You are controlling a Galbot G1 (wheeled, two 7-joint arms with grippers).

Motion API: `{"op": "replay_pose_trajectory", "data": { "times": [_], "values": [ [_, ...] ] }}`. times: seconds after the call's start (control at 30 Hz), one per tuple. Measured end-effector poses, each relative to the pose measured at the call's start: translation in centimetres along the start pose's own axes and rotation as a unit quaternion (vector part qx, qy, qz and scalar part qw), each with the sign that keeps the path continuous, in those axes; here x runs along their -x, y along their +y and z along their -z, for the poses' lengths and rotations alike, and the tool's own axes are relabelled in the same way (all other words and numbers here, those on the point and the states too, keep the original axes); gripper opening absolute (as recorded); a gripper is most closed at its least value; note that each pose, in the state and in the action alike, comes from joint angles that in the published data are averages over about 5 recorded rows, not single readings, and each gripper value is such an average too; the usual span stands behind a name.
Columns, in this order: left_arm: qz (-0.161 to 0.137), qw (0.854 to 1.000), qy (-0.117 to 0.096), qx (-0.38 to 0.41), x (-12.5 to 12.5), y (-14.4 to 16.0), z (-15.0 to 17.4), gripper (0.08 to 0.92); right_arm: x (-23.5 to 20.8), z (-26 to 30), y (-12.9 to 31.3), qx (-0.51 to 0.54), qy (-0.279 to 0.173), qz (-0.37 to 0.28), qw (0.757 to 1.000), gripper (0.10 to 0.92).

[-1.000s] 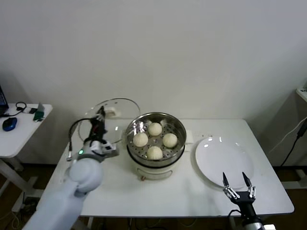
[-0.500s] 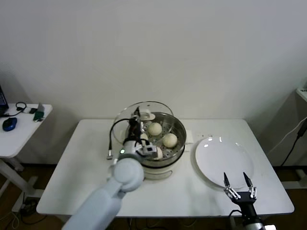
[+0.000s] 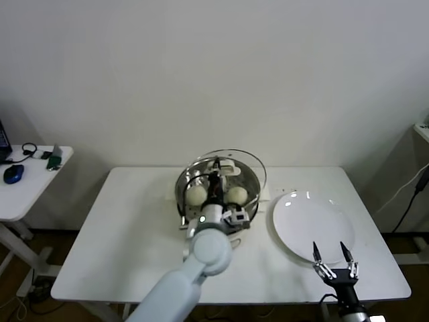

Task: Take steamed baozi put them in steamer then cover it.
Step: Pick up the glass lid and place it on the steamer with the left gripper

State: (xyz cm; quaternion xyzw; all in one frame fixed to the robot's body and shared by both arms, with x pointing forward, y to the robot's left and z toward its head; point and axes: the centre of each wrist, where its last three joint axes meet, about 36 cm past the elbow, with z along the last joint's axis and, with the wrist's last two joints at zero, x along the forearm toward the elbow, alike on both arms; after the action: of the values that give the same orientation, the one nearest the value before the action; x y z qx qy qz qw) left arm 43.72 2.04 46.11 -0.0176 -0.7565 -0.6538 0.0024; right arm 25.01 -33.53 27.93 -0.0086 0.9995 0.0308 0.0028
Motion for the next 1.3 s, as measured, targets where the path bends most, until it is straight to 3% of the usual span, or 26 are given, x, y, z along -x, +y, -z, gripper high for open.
{"op": "replay_pose_trajectory", "data": {
  "times": [0.57, 1.3],
  "values": [
    [-0.005, 0.999, 0.023, 0.026, -0.2, -3.1, -0.4, 0.133, 0.2, -0.2, -0.2, -0.002, -0.001, -0.001, 1.0, 0.823],
    [0.009, 0.998, 0.017, 0.059, 0.4, -5.1, -0.7, 0.133, -0.1, -0.4, 0.2, -0.002, -0.001, 0.005, 1.0, 0.823]
  ]
}}
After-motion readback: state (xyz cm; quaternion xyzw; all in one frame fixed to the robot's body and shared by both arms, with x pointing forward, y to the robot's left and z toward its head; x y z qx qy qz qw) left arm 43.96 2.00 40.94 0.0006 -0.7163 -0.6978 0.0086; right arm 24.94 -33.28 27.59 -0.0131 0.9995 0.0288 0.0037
